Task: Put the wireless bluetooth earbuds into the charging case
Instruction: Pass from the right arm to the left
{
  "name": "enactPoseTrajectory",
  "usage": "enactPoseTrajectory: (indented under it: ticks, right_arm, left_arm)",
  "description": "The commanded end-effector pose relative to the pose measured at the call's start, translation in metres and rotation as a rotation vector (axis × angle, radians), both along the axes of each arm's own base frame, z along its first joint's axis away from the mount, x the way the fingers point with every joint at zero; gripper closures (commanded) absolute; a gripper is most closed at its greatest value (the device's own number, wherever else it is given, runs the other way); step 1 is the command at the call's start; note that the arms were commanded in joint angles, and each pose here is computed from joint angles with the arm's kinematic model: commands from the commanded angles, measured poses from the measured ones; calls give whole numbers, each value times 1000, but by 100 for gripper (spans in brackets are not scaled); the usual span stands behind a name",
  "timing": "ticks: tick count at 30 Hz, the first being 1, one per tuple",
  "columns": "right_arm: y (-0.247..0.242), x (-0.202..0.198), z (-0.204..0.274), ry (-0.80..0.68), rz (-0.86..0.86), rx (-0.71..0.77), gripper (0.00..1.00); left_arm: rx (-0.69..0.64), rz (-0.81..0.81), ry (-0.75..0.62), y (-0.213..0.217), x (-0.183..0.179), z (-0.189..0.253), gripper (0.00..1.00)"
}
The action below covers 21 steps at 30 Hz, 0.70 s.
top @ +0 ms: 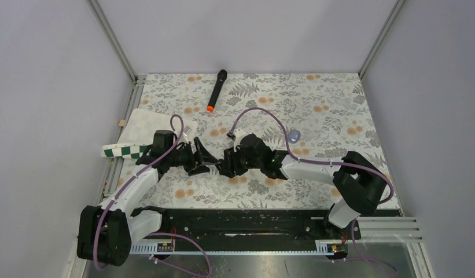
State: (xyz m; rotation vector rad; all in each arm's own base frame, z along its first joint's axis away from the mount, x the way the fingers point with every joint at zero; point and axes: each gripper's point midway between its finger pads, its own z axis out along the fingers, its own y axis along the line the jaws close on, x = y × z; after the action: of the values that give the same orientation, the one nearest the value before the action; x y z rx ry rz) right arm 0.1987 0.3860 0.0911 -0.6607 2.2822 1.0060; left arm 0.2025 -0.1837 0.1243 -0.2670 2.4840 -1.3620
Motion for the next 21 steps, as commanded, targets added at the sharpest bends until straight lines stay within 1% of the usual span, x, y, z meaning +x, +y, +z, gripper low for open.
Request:
enactPoseTrajectory:
  ticks: [1, 4, 5, 11, 12, 13, 14, 15, 18, 19, 20, 21]
  right_arm:
    - [7, 0, 36, -21, -16, 124, 61]
    - [6, -3, 41, -11, -15, 141, 61]
    - [5, -3, 42, -12, -18, 143, 61]
    - [5, -4, 46, -18, -10, 146, 60]
    - [5, -4, 47, -17, -7, 147, 60]
    - [6, -5, 47, -16, -4, 149, 60]
    - [6, -5, 48, -17, -3, 151, 60]
    - [5, -5, 48, -18, -3, 151, 61]
    - [2, -7, 49, -24, 0, 153, 60]
    - [1, -8, 51, -26, -1, 154, 57]
    - [-2, -8, 51, -28, -8, 149, 49]
    - [-6, -8, 53, -37, -17, 146, 35]
  left_arm:
    - [-1, -7, -72, -4, 12, 11, 26]
    - [-38, -12, -77, -12, 15, 16, 38]
    - [-43, -22, -77, -15, 14, 17, 40]
    - [-44, -49, -59, -27, 12, 17, 40]
    - [-50, -52, -57, -28, 12, 17, 43]
    - [-54, -51, -55, -30, 12, 18, 49]
    - [-55, -48, -56, -31, 13, 19, 59]
    - [-57, -47, -55, -32, 14, 19, 72]
    - [-66, -50, -59, -33, 15, 22, 99]
    - [-71, -54, -65, -34, 15, 23, 100]
    - [-75, -57, -69, -34, 14, 25, 100]
    - [-77, -60, -77, -35, 15, 27, 100]
